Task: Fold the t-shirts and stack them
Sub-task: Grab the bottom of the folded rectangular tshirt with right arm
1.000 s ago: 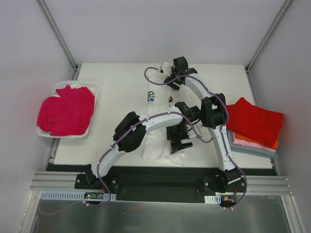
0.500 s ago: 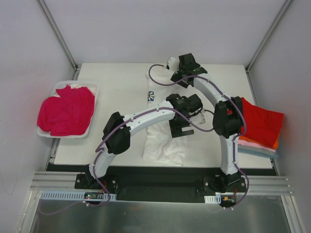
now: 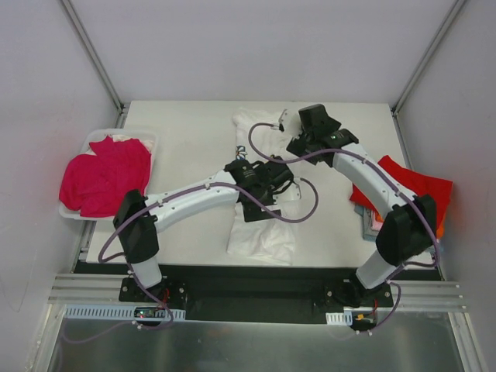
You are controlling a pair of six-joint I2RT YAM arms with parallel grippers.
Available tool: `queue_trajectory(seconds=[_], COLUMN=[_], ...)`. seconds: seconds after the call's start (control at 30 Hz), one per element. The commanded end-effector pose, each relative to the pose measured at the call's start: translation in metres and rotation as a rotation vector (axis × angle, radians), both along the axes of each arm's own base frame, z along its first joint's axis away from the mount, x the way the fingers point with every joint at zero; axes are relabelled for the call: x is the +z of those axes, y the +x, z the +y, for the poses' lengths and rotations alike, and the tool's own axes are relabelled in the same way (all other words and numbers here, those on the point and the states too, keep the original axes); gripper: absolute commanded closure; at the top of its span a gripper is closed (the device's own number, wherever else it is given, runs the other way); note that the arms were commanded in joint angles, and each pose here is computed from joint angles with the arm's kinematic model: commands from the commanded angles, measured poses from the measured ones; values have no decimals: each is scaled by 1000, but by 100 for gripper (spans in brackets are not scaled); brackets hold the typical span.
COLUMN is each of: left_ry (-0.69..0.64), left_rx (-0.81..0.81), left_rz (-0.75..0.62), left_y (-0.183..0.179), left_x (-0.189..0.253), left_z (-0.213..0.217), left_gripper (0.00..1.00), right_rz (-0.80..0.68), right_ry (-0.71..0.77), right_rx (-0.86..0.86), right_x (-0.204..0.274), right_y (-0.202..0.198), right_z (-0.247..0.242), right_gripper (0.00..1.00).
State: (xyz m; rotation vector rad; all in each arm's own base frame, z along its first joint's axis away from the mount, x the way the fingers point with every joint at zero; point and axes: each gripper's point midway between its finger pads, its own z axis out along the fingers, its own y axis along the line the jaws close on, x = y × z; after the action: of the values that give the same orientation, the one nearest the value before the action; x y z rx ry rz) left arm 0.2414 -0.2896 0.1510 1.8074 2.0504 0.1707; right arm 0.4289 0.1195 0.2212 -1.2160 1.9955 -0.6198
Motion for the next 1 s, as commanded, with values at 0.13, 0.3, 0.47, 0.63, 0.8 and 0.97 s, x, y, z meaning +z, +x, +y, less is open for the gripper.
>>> queue_trajectory(seconds=[0.13,0.3,0.47,0.63,0.8,0.97], left_ry=[-165,-168,-203,-196,-220,-236], left_rx=[-6,17,33,49,88,65], left_rz=[-111,-65,-14,33,88,153], left_y=[-7,-23,-28,-26,-18,-27], left_x=[39,20,-5,-27,-47,-60], left_z=[43,62,73,73,78,73], left_gripper=[1,1,1,1,1,1], right_rz=[99,221,271,329,354,368], right_ry=[114,216,220,186,175,110], right_rx=[-82,-73,-72,-17,91,198], right_x=[7,-22,-51,-78,-90,-97], right_y=[-100,-152,-177,-195,-210,-223], right_z=[-39,-34,-35,-21,-7,4], right_gripper=[3,2,3,2,2,2])
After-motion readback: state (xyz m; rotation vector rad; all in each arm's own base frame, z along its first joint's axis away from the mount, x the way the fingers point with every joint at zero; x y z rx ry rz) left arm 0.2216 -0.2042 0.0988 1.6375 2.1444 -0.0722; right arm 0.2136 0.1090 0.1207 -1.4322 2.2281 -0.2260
